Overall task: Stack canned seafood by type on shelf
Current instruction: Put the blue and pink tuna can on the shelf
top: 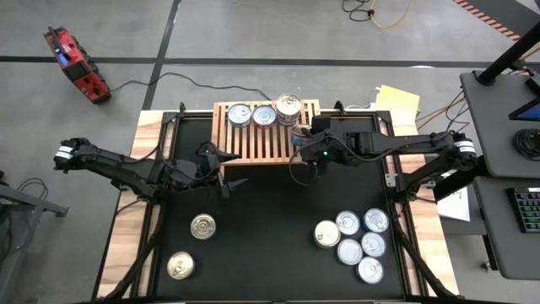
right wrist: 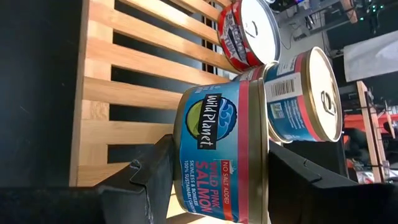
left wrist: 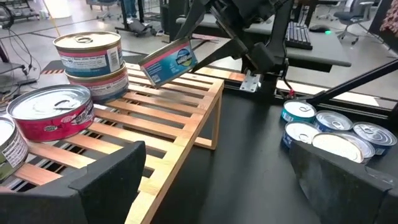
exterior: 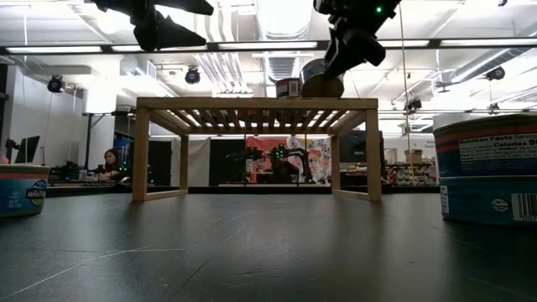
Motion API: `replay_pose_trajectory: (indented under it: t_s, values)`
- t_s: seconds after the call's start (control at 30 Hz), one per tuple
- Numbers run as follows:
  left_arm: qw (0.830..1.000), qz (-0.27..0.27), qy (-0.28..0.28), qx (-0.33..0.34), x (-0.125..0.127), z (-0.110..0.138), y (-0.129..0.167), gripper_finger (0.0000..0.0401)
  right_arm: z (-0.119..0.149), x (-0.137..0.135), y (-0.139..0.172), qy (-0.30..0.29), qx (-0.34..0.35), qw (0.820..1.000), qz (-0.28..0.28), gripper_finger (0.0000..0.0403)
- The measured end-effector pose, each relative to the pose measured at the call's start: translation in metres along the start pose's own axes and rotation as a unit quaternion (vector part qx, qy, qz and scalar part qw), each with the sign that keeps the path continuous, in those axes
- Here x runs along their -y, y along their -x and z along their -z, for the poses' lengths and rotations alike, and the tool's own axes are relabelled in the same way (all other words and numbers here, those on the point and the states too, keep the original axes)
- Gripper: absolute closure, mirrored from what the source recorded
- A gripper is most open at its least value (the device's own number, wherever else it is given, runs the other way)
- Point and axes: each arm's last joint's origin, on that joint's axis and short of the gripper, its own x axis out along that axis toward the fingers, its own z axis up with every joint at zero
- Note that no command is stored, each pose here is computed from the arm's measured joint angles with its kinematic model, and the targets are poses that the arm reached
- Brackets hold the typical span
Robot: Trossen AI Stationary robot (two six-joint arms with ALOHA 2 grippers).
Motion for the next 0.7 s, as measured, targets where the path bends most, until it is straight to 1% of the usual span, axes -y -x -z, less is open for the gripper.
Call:
replay_pose_trajectory:
  t_s: [0.4, 0.7]
  values:
    - [1.000, -0.001, -0.002, -0.003, 0.000, 0.001, 0.000, 0.0020, 0.002, -0.001, -0.002, -0.001, -0.007, 1.000, -0.001, 0.0218]
    - [1.000, -0.001, -0.002, -0.003, 0.000, 0.001, 0.000, 0.0020, 0.011, 0.003, -0.010, -0.007, -0.029, 1.000, 0.008, 0.0218]
